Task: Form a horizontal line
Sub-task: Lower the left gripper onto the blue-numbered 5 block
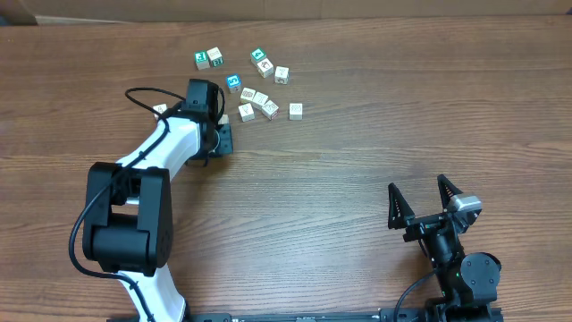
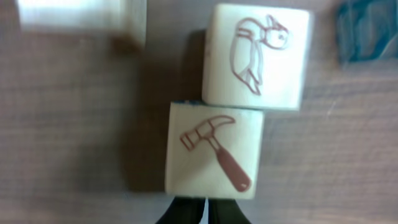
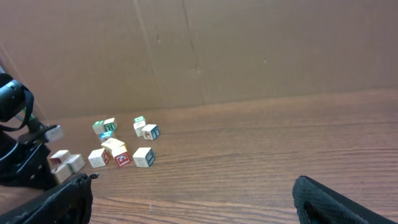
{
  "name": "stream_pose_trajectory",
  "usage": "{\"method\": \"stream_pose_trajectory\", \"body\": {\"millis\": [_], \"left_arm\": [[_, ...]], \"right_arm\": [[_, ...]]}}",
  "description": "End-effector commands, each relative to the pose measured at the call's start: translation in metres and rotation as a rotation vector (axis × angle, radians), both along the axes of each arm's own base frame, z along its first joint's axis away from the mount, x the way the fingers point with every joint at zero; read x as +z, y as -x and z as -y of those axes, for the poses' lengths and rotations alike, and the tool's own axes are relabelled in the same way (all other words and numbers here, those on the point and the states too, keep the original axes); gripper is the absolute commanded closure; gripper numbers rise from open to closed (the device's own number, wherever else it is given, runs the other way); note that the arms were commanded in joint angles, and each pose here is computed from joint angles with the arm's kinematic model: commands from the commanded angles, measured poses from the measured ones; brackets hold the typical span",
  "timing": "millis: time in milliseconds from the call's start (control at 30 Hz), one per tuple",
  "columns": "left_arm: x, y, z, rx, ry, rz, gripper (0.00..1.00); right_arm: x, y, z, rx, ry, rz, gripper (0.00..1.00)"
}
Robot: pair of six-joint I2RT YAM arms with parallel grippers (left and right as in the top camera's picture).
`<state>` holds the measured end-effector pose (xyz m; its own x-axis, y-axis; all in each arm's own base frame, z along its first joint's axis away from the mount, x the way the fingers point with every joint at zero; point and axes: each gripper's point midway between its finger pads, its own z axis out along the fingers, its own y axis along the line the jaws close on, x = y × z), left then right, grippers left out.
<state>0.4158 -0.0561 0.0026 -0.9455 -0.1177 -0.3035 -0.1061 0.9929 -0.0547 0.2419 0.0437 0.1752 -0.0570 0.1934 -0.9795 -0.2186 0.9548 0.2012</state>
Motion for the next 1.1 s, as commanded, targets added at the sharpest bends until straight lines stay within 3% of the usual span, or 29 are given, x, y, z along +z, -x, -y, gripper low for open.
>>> {"method": "stream_pose_trajectory", "body": {"millis": [0,300,467,767,933,1033,1067], "left_arm": [[-0.027,-0.003,-0.001,-0.013,-0.015,-0.016,0.96],[0.007,-0.061,0.018,-0.035,0.073,0.218,0.96],[0.042,-0.084,0.021,-0.036,0.077,0.257,0.96],[0.153,-0.122,0.025,-0.036,0.084,0.350,0.96],[0.159,-0.129,0.025,-0.049,0.067,0.370,0.89],[0.138,-0.130,0.027,-0.091,0.046,0.335,0.20],[0.129,-0.132,0.028,-0.112,0.035,0.324,0.11]], "right_arm": [[-0.002,0.000,0.001,-0.003,-0.002,0.002,0.00],[-0.002,0.000,0.001,-0.003,-0.002,0.002,0.00],[-0.002,0.000,0.001,-0.003,-0.002,0.002,0.00],[-0.002,0.000,0.001,-0.003,-0.002,0.002,0.00],[-0.002,0.000,0.001,-0.003,-0.002,0.002,0.00],[-0.002,0.000,0.001,-0.003,-0.002,0.002,0.00],[-0.002,0.000,0.001,-0.003,-0.002,0.002,0.00]]}}
